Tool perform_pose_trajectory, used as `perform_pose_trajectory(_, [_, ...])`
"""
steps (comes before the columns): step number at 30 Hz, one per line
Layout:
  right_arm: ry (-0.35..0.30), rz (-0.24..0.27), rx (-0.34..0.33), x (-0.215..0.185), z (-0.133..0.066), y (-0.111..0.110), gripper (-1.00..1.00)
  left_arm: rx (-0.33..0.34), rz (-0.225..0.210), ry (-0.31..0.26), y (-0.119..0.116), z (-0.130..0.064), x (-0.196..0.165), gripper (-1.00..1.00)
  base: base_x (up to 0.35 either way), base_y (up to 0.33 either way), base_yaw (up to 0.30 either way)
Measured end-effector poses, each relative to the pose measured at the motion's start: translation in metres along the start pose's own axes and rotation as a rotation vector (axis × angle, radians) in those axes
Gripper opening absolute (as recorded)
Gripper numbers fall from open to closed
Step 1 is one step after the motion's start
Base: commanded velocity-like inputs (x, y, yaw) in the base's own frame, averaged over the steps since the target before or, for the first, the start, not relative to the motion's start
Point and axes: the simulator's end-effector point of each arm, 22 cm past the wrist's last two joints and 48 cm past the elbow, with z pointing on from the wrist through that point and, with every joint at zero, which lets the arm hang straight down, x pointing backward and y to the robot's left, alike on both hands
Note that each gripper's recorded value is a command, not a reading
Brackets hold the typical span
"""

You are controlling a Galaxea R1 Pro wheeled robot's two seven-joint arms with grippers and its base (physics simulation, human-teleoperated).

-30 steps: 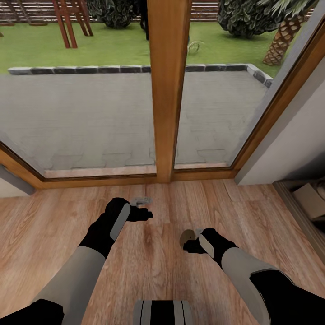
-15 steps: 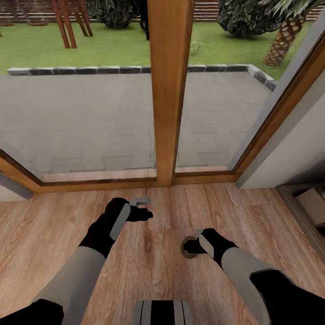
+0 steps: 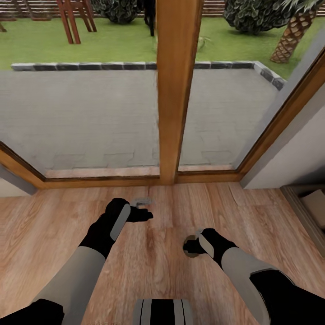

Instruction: Place each of the two pumpkins and all three candles from the living room inside a cabinet in the living room (use any cabinet), then make sure every cabinet is closed, and position the cauldron so it is next to a table in the living room.

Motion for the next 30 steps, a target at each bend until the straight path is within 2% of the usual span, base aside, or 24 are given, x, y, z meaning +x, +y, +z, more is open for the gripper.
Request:
perform_pose_trajectory(5, [-0.001, 0.007, -0.004, 0.000, 0.000, 0.001, 1.00, 0.000, 0.000, 0.000, 0.000, 0.000, 0.000, 1.00, 0.000, 0.000, 0.100])
perform_pose_trajectory(22, [-0.001, 0.008, -0.005, 0.000, 0.000, 0.001, 1.00, 0.000, 0.000, 0.000, 0.000, 0.000, 0.000, 1.00, 0.000, 0.000, 0.003])
perform_pose_trajectory(30, [0.033, 0.010, -0.004, 0.012, 0.016, -0.001, 1.00, 0.000, -0.008, 0.033, 0.004, 0.017, 0.012, 1.00, 0.000, 0.000, 0.000])
